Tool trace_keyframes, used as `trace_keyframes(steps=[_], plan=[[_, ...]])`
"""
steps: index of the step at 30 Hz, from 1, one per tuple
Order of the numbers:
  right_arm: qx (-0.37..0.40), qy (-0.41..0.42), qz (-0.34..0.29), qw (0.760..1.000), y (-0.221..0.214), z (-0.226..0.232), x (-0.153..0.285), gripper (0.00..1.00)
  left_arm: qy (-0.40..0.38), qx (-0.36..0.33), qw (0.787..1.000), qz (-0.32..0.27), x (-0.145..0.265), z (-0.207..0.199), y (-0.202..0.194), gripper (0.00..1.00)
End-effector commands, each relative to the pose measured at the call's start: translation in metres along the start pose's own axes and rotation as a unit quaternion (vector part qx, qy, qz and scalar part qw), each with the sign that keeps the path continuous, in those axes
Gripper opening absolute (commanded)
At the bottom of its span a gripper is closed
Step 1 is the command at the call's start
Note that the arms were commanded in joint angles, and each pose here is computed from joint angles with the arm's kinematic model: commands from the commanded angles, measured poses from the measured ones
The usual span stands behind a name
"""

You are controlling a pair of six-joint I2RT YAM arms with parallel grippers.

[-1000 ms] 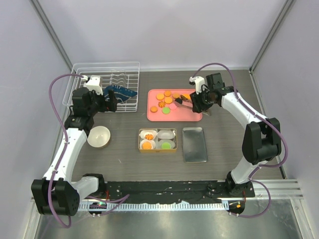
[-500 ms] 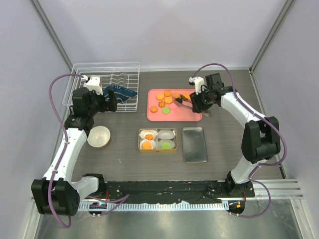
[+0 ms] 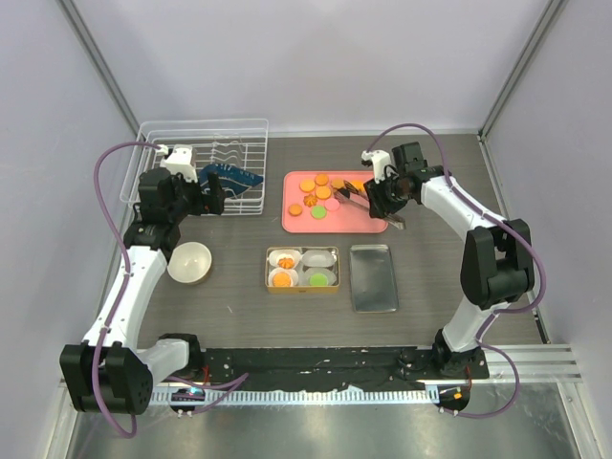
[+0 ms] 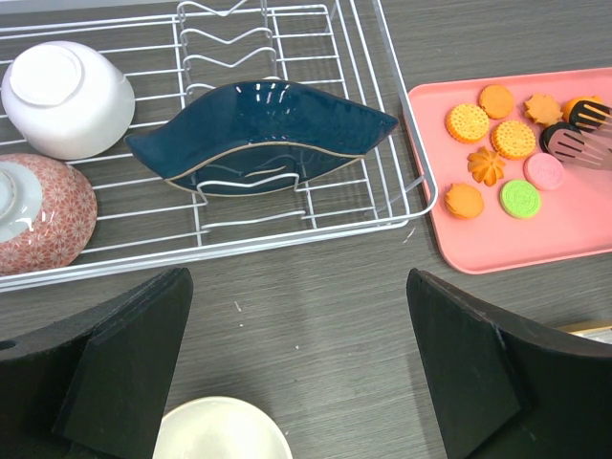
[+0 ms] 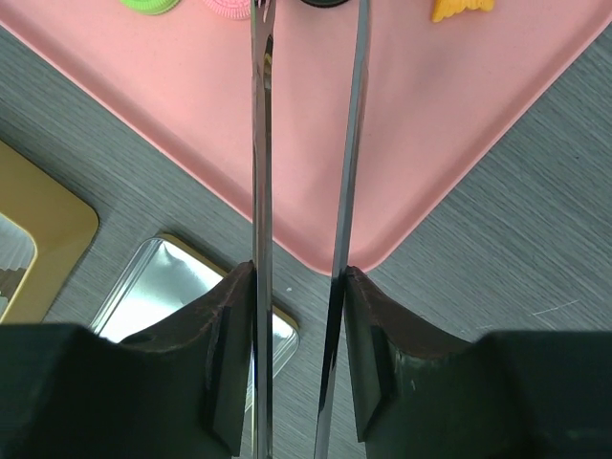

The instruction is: Pack the cookies

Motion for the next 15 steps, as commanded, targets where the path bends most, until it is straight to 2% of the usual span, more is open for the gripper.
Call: trace_keyframes(steps=[1, 9, 15], plan=[[0.02, -0.011, -0.044, 0.999, 0.026, -0.002, 0.013, 0.41, 0.005, -0.007, 1.0, -0.028, 0.0, 0.003, 0.014, 1.0], [0.02, -0.009, -0.061, 0.998, 0.034, 0.002, 0.025, 0.33, 0.005, -0.006, 1.0, -0.029, 0.0, 0.003, 0.014, 1.0], [0.021, -0.009, -0.081, 0.996, 0.044, 0.006, 0.041, 0.32, 0.005, -0.007, 1.0, -0.029, 0.0, 0.003, 0.014, 1.0]])
Point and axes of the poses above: each gripper's point midway between its finger pads, its own x axis back along the fingers, its own z axis along the line the jaws close on, y = z × x, the point moved 4 cm from there along x, back along the fingers, and after that the axes turned 6 degrees about -x, right-handed, at the moved point
